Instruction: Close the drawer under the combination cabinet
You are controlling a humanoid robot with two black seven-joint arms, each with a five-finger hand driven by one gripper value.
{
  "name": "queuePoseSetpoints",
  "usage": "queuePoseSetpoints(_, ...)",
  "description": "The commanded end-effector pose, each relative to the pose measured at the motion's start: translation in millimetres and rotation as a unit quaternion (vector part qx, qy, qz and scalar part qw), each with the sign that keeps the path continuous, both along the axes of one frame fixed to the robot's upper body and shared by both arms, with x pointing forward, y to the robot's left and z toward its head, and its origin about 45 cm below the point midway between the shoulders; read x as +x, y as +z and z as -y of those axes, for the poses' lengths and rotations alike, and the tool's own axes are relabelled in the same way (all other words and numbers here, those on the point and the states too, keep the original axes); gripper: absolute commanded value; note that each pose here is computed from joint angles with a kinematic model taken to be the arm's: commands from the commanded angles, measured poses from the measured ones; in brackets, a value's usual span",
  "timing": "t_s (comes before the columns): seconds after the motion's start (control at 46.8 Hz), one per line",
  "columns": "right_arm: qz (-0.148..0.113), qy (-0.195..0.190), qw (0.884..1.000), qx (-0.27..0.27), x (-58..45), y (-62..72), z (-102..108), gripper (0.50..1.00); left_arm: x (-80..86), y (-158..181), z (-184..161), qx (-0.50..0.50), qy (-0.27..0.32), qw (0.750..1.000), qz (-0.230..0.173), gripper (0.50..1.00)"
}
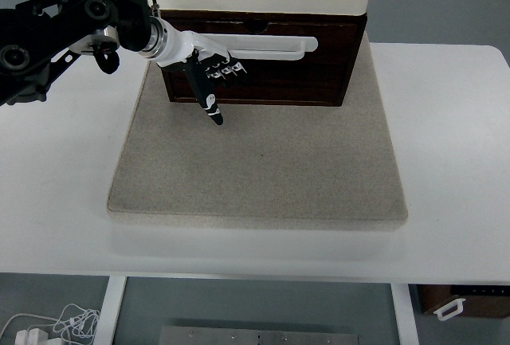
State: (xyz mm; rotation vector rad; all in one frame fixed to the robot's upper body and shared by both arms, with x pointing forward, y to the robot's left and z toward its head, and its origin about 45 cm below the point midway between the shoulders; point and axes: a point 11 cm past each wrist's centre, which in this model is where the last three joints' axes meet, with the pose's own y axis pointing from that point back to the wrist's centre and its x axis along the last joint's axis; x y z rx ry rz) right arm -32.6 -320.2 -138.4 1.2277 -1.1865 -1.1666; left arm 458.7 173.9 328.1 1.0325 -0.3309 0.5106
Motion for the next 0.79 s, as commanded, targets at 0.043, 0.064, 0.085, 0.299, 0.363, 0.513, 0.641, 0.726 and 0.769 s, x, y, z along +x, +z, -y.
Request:
queuePoseSetpoints(0.043, 0.000, 0.000, 1.000, 0.001, 0.0, 0.0, 0, 0.952, -2.8, -1, 4, 0.002, -0.008, 1.000, 0.001, 1.000)
queuePoseSetpoints(0.064, 0.000, 0.000, 1.000, 0.001, 0.0, 0.0, 0, 0.952, -3.5, 0, 5, 0.002, -0.011, 1.000, 0.002, 1.000)
queuePoseSetpoints(0.085, 0.000, 0.000, 1.000, 0.000, 0.0, 0.0, 0, 0.952, -4.5, 0, 7, 0.001, -0.014, 1.000, 0.002, 1.000)
queuePoseSetpoints(0.299, 0.000, 0.000, 1.000, 0.000, 0.0, 0.0, 0, 0.952, -17.1, 1, 34, -0.027, -0.056, 0.998, 0.001, 1.000)
queuePoseSetpoints(0.363, 0.000, 0.000, 1.000, 0.000, 0.0, 0.0, 0, 0.952, -19.4, 5, 43, -0.046, -0.069, 0.997, 0.005, 1.000)
queuePoseSetpoints(0.513, 0.000, -0.001, 1.000, 0.000, 0.0, 0.0, 0, 0.952, -19.2, 24, 54, -0.100, -0.086, 0.991, 0.022, 1.000)
queuePoseSetpoints(0.641, 0.000, -0.001, 1.000, 0.001, 0.0, 0.0, 0, 0.952, -19.7, 43, 62, -0.160, -0.103, 0.981, 0.037, 1.000)
queuePoseSetpoints(0.726, 0.000, 0.000, 1.000, 0.000, 0.0, 0.0, 0, 0.952, -19.4, 61, 66, -0.204, -0.113, 0.971, 0.052, 1.000)
queuePoseSetpoints(0.769, 0.000, 0.000, 1.000, 0.001, 0.0, 0.0, 0, 0.952, -19.0, 73, 67, -0.231, -0.117, 0.964, 0.063, 1.000)
